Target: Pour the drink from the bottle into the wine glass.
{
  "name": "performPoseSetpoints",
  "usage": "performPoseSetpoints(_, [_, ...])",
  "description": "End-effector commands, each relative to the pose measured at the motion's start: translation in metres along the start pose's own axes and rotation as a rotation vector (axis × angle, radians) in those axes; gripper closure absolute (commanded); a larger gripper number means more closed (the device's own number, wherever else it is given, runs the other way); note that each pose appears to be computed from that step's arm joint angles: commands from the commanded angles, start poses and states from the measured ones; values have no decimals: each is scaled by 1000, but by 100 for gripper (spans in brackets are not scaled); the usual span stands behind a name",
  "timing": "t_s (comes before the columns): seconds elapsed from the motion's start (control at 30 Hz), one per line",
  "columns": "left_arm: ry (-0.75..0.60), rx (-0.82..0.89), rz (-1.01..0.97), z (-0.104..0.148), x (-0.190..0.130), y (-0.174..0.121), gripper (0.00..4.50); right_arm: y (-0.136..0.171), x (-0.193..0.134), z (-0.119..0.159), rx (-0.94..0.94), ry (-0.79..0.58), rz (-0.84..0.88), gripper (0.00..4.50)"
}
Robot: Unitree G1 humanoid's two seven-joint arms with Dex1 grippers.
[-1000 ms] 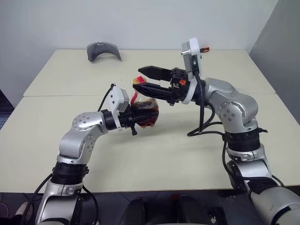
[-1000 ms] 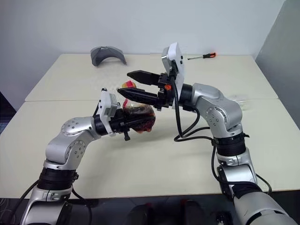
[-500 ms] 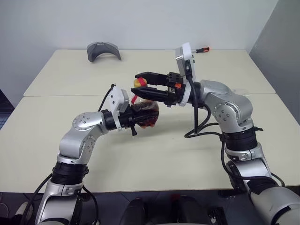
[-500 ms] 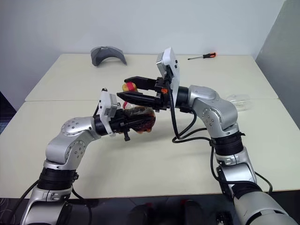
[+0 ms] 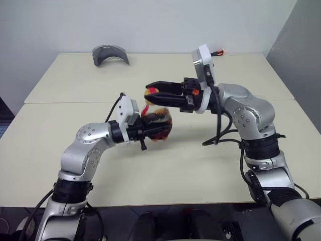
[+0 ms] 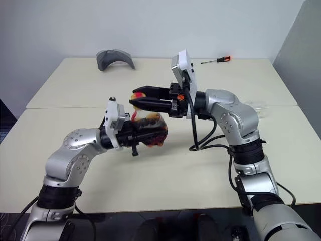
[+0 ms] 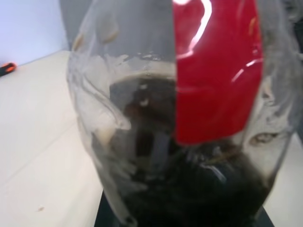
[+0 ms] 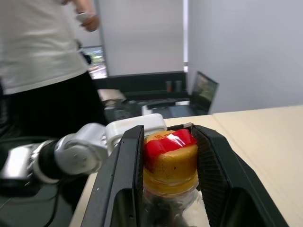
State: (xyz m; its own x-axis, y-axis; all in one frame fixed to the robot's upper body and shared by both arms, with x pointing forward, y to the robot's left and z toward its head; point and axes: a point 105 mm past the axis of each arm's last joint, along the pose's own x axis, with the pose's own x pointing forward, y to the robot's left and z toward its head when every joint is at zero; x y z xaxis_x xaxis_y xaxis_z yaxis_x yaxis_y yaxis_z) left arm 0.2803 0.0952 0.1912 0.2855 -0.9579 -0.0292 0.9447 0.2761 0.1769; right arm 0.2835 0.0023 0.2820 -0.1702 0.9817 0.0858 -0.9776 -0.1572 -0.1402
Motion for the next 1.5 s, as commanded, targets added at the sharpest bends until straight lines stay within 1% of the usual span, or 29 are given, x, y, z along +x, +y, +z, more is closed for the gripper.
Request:
performPoseSetpoints(0.03, [-58,42,-111,29,1,-29,376,36,14,10,-16,13,281,327])
performPoseSetpoints(0.1, [-51,22,-138,32,-3,-39,376,43,17,9,-15,25,350,327])
performPoseSetpoints(0.17, [-47,11,-144,33,-4,-43,376,45,17,8,-13,28,370,327])
performPoseSetpoints(0.27, [-30,-11,-157,30,-8,-54,376,44,23,0,-29,46,405,327])
performPoseSetpoints(0.43, [-34,-8,-95,28,-7,-45,376,31,20,2,-30,25,326,327])
performPoseSetpoints(0.5, [-37,-5,-79,27,-7,-41,376,31,15,2,3,29,319,254])
performPoseSetpoints(0.57, [-45,-7,-64,27,-5,-38,378,32,10,1,3,43,300,196])
performPoseSetpoints(0.7, [-49,-20,-56,23,-4,-37,381,34,-3,2,15,69,237,57])
performPoseSetpoints(0.9, [-27,-15,44,14,-12,-14,381,25,-21,5,37,47,24,54])
performPoseSetpoints(0.97, [-25,-8,85,10,-14,-4,381,17,-24,6,16,26,-89,54])
performPoseSetpoints(1.03, [-15,-2,105,5,-14,3,381,9,-24,8,-9,-5,-190,54])
performPoseSetpoints(1.13, [-6,-7,119,-1,-13,10,381,3,-19,10,-36,-19,-268,54])
performPoseSetpoints(1.23, [-1,-7,131,-4,-13,16,381,-3,-15,11,-61,-22,-315,54])
performPoseSetpoints(1.33, [10,1,138,-7,-12,21,381,-4,-7,8,-79,-9,-313,54])
performPoseSetpoints(1.5, [27,9,171,-10,-10,31,381,-6,5,12,-80,-28,-304,54])
